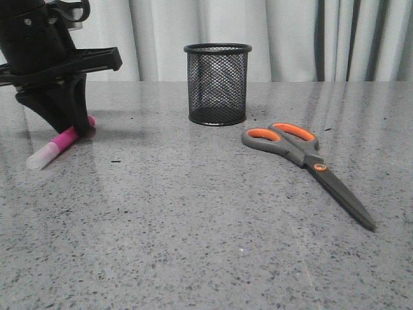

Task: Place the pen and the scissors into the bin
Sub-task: 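Lift the pink marker with the left gripper and drop it into the mesh cup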

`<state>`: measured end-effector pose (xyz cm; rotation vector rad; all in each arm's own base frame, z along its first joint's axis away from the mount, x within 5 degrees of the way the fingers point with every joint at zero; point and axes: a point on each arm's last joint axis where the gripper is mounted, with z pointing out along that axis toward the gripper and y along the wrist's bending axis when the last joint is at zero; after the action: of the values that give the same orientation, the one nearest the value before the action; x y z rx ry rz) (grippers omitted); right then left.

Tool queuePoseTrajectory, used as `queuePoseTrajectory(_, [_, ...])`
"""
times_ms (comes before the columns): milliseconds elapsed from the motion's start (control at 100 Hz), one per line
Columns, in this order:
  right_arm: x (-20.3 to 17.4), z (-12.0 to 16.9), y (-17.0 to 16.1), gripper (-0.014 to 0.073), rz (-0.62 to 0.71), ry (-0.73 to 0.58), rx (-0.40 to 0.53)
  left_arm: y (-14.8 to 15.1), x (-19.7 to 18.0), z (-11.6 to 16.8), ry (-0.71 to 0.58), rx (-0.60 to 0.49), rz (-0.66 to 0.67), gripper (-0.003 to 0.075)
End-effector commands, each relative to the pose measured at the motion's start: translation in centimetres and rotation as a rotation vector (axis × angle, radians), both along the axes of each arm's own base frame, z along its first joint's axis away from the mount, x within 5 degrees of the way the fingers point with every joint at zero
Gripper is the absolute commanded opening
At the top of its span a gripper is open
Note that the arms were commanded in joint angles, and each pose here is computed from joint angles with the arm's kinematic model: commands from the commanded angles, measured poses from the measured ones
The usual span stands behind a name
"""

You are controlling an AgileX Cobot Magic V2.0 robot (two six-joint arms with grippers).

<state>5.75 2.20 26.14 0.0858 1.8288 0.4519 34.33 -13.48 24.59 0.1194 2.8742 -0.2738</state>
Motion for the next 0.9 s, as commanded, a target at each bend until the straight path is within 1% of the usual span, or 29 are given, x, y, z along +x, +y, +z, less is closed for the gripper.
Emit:
queuePoseTrajectory(0, [0.4,1.3,-0.2,0.032,-0.029,-0.076,-0.001,-0.7,0.2,2.4,-0.132,-0.059,-0.059,-0.002])
queuePoseTrajectory(50, [0.4,1.3,-0.2,0.032,-0.029,-0.076,-0.001,-1.0,0.2,4.7,-0.269,-0.099,-0.085,-0.002])
queuePoseTrajectory(150, [0.4,1.3,-0.2,0.032,-0.029,-0.076,-0.001,-2.1,-0.6,10.5,-0.624,-0.192,-0.139,-0.002])
queuePoseTrajectory(170, [0.4,1.3,-0.2,0.032,-0.029,-0.076,-0.001,-2.4,-0.9,11.5,-0.677,-0.207,-0.153,-0.002])
queuePoseTrajectory(220, [0.4,1.4,-0.3,0.032,-0.031,-0.078,0.0,-3.4,-1.5,14.0,-0.85,-0.275,-0.163,-0.0019])
queuePoseTrajectory(290, [0.4,1.5,-0.3,0.032,-0.038,-0.091,0.002,-4.7,-2.4,16.3,-1.022,-0.363,-0.157,-0.0019])
queuePoseTrajectory(370, [0.5,1.7,-0.4,0.032,-0.049,-0.114,0.005,-6.2,-3.0,17.6,-1.149,-0.458,-0.128,-0.0019])
queuePoseTrajectory(460, [0.5,1.7,-0.4,0.032,-0.051,-0.118,0.006,-8.2,-3.4,17.6,-1.214,-0.512,-0.136,-0.0019])
queuePoseTrajectory(540, [0.5,1.7,-0.4,0.032,-0.051,-0.118,0.006,-9.5,-3.4,17.0,-1.23,-0.531,-0.145,-0.0019])
queuePoseTrajectory(670, [0.5,1.7,-0.4,0.032,-0.051,-0.118,0.006,-10.7,-2.1,15.0,-1.223,-0.519,-0.141,-0.0019])
queuePoseTrajectory(889, [0.5,1.7,-0.4,0.032,-0.047,-0.109,0.004,-11.9,-0.3,12.2,-1.225,-0.49,-0.132,-0.0019])
